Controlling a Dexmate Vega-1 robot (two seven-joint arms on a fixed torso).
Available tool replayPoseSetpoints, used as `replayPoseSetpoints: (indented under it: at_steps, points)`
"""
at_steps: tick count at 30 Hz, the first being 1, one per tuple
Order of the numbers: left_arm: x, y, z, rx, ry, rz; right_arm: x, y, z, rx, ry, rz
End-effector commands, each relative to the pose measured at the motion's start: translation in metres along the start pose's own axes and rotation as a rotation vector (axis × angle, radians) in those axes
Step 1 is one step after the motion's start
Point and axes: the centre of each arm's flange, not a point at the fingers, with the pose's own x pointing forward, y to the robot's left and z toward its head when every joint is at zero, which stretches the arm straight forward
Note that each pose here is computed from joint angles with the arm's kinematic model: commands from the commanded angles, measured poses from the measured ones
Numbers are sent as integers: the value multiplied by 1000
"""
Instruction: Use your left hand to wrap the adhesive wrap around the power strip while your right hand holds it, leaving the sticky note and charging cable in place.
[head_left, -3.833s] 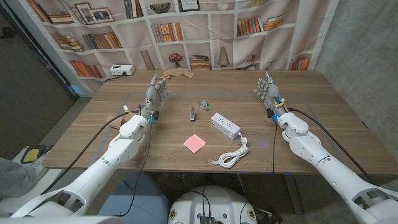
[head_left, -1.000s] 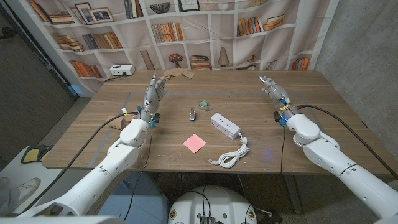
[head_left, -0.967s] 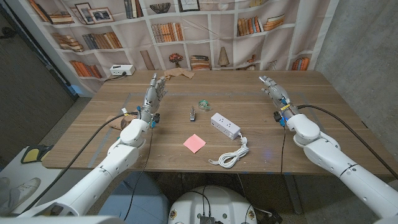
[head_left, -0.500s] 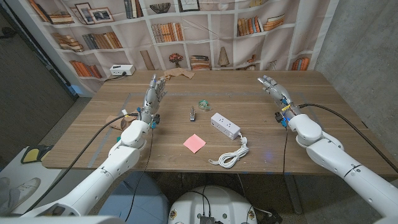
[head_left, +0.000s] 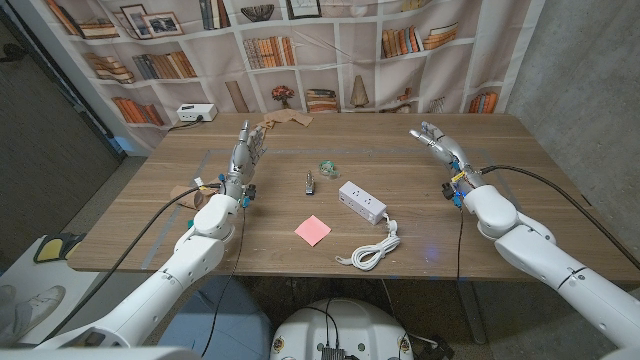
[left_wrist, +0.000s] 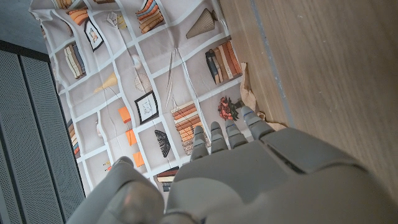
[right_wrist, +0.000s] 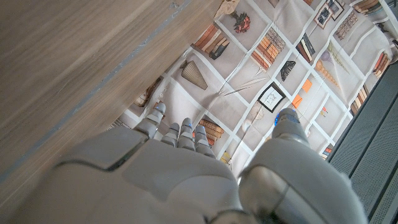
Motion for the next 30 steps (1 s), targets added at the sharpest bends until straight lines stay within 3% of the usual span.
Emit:
replayPoseSetpoints:
  at_steps: [1, 30]
  points:
    - [2, 0, 0, 1, -2, -1, -3, 2, 3, -71, -4, 9]
    - [-2, -2, -5, 2, 25, 2, -14, -5, 15, -275, 15, 42]
